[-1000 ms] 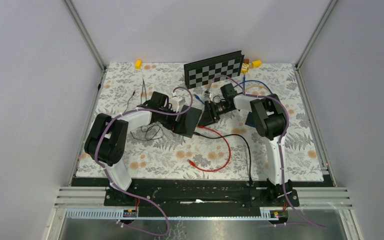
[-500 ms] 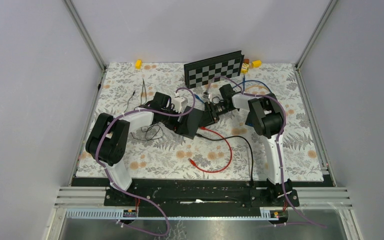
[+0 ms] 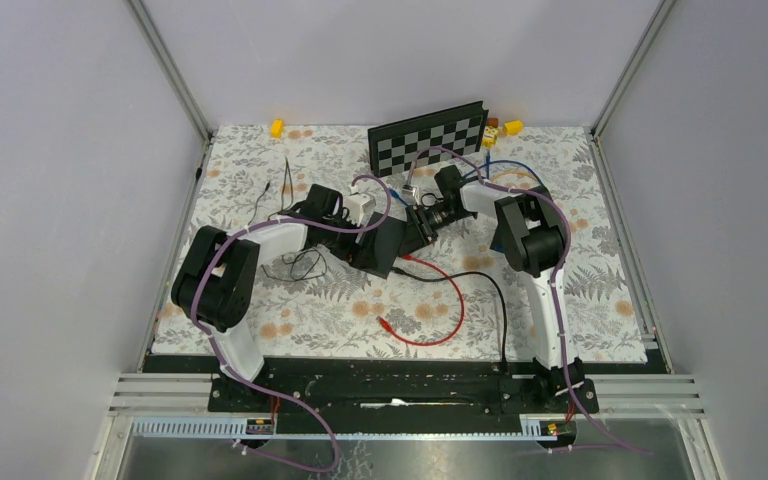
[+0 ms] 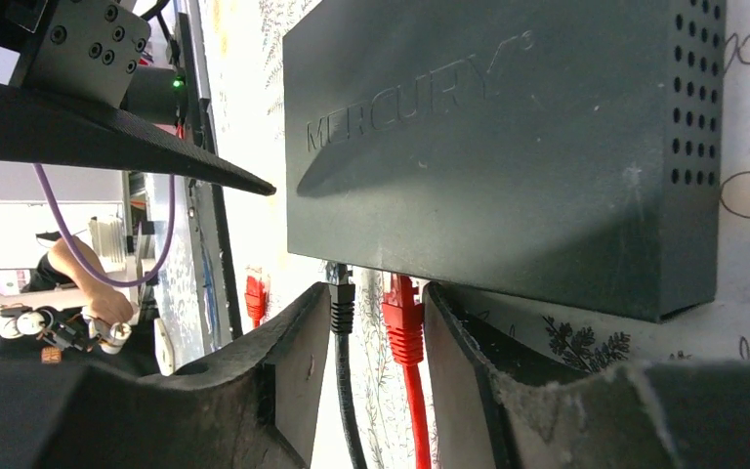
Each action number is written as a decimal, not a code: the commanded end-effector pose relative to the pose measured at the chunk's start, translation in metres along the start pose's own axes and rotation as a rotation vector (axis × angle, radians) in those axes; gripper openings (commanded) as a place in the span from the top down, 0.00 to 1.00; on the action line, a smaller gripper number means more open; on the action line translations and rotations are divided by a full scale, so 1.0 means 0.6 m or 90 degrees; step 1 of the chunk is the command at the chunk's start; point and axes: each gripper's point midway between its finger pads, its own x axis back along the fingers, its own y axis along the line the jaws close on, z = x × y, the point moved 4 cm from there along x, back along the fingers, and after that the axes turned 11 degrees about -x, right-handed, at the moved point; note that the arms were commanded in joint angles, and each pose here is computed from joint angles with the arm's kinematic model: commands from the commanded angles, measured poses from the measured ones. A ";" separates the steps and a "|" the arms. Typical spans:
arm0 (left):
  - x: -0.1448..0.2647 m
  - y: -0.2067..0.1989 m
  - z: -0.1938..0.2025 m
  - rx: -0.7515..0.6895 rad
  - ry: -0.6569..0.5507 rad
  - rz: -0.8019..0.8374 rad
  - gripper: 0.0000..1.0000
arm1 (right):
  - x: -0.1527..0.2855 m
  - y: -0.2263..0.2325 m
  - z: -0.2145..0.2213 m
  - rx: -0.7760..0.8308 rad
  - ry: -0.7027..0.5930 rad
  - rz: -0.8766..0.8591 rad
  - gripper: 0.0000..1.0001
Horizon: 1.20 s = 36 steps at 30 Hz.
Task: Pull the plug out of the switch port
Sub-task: Pull the connector from the switch port.
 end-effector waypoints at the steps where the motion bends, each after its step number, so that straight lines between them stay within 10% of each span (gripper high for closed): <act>1: -0.015 -0.017 0.021 0.014 0.030 0.036 0.12 | -0.016 -0.043 0.031 -0.005 0.050 0.069 0.52; 20: 0.022 -0.010 0.006 -0.216 0.054 -0.082 0.01 | -0.011 -0.054 0.025 -0.032 0.062 0.089 0.53; 36: -0.025 -0.023 0.004 -0.138 0.067 -0.118 0.02 | -0.020 -0.056 0.039 -0.064 0.068 0.055 0.57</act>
